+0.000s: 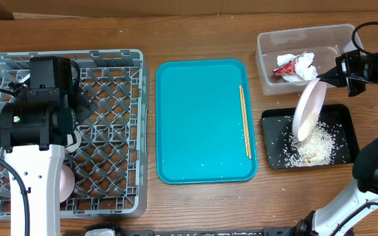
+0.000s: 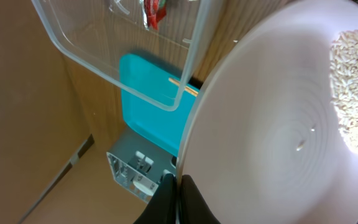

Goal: Sort waste into correct bins and load items into the dishwasher
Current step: 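Tilt the plate with the right gripper to pour rice onto black tray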

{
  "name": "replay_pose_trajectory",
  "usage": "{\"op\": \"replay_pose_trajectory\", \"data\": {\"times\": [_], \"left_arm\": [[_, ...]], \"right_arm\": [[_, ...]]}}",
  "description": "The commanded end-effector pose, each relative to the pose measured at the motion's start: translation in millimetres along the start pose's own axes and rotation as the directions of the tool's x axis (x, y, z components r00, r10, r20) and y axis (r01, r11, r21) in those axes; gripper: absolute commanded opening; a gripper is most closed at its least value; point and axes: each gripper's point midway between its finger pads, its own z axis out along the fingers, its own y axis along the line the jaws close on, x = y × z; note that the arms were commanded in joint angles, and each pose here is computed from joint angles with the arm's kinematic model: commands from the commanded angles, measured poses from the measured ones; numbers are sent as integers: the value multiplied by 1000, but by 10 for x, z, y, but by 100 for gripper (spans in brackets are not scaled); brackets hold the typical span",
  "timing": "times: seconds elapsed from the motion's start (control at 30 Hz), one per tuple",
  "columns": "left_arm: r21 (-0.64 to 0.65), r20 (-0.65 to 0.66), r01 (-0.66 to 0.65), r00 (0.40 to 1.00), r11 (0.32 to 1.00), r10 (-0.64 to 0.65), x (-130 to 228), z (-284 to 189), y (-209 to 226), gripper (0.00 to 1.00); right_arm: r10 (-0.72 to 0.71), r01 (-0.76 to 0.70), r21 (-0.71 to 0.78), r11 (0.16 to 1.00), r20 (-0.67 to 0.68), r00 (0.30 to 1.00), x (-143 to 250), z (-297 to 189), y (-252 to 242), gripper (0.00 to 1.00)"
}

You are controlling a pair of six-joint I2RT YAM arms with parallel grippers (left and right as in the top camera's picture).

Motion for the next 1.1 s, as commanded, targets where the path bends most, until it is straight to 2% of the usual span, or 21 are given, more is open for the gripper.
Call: {"op": "replay_pose_trajectory", "data": {"times": [0.0,0.33,0.4,0.5,0.63,0.73,0.83,0.97,1.07], "left_arm": [[2,-4,15,1000,1000,-15,13,14,-11,100],[2,-4,15,1000,1000,-15,14,14,-12,100],[2,-4,15,1000,1000,-15,14,14,-12,100],[2,-4,15,1000,1000,-15,14,14,-12,100],[2,-4,15,1000,1000,-15,14,14,-12,100],[2,-4,15,1000,1000,-15,14,14,-12,100],[2,-4,15,1000,1000,-15,14,14,-12,100],[2,-4,15,1000,1000,-15,14,14,-12,100],[2,-4,14,1000,1000,-14,14,14,-11,100]], "right_arm": [[-35,37,-58,998,28,999,72,-249,79,4],[-53,50,-141,989,-17,998,67,-412,56,4],[-99,90,-170,981,-46,994,139,-432,77,4],[-115,111,-169,979,-18,993,79,-431,91,4],[-121,109,-180,978,-55,991,169,-435,85,4],[-113,113,-158,981,10,994,15,-429,90,4],[-92,85,-142,986,-47,995,148,-423,17,4],[-141,142,-118,983,20,990,15,-406,27,4],[-159,152,-145,978,-37,987,155,-406,38,4]]}}
